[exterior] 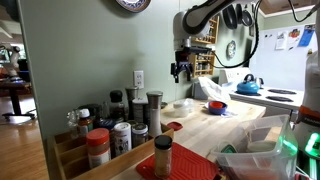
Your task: Put the transparent bowl upright and put the lid on it
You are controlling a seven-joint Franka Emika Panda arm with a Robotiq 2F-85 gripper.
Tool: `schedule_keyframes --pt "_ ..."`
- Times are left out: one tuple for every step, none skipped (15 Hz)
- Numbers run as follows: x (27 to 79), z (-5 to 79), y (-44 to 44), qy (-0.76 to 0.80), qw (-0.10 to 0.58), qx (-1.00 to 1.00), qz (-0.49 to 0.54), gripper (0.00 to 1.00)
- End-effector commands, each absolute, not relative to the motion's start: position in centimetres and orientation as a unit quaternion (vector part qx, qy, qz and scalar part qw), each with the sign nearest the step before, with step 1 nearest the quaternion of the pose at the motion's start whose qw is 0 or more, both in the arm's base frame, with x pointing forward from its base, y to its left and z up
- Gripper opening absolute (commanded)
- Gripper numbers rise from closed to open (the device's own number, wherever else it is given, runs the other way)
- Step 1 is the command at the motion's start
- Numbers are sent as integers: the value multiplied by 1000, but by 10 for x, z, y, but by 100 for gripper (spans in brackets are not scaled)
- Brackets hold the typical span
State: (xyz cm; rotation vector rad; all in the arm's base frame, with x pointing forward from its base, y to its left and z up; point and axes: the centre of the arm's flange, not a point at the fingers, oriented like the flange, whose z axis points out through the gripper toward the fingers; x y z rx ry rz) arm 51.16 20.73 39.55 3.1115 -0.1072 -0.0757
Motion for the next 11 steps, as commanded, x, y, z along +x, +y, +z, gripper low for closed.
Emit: schedule_keyframes --pt "481 426 209 -44 -4 999 -5 100" --pt "477 434 211 -43 -7 999 3 100" --pt "473 440 213 -41 -8 999 11 100" --pt "496 432 215 -33 -2 999 4 100" --pt "492 438 216 -32 -3 999 9 100" --pt "489 443 217 -31 -3 999 13 100" --pt "487 445 217 -31 -3 999 14 100" --pt "486 444 216 -32 -3 999 14 100" --pt "485 443 216 -32 -2 999 13 100" --pt "485 442 215 -32 -2 999 12 100" --pt "484 442 215 -32 -2 999 11 100"
